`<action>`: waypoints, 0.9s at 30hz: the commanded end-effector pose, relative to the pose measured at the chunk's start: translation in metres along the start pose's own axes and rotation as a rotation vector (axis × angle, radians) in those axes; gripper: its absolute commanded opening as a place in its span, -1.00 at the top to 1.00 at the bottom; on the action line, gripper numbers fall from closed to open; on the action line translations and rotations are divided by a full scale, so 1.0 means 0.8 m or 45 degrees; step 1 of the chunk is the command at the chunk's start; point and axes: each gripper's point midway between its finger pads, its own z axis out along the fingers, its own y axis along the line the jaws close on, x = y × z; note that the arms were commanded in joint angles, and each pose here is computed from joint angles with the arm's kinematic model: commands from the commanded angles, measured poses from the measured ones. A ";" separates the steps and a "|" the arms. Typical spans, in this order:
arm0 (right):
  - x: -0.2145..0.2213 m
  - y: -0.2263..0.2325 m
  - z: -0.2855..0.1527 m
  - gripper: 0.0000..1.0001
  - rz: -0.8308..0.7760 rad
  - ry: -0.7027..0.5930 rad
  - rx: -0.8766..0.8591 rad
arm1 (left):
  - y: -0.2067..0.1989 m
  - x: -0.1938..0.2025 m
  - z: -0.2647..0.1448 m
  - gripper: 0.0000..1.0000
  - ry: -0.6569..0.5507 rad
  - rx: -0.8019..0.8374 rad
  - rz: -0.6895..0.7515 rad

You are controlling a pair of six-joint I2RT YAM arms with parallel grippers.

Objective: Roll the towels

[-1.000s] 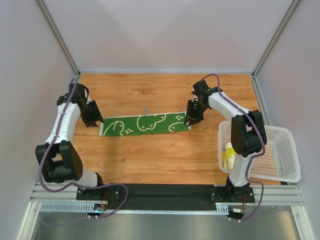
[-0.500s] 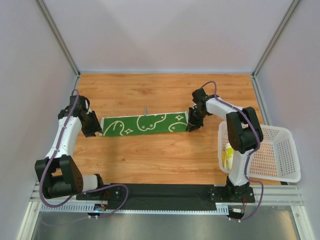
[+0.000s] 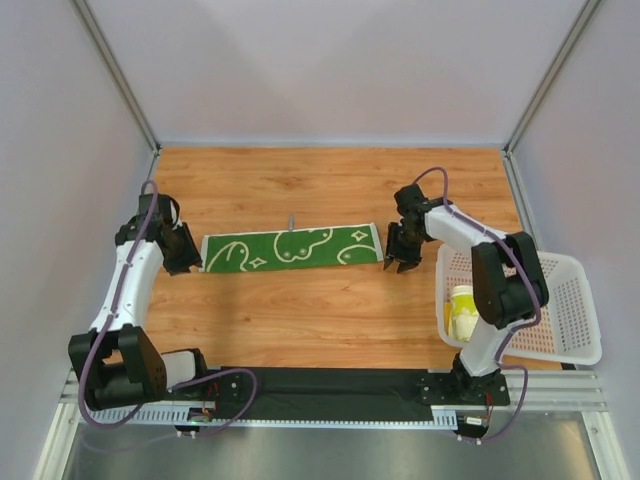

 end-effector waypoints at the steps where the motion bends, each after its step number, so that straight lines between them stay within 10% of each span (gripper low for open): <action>1: 0.006 0.027 -0.035 0.14 -0.029 -0.057 -0.189 | -0.006 -0.003 -0.023 0.17 -0.086 0.024 0.032; 6: 0.007 0.056 -0.033 -0.29 0.020 -0.078 -0.373 | -0.024 0.019 -0.050 0.16 -0.145 0.175 0.003; 27: -0.049 0.046 0.035 -0.28 0.193 -0.058 -0.215 | -0.027 0.030 -0.083 0.13 -0.277 0.219 0.014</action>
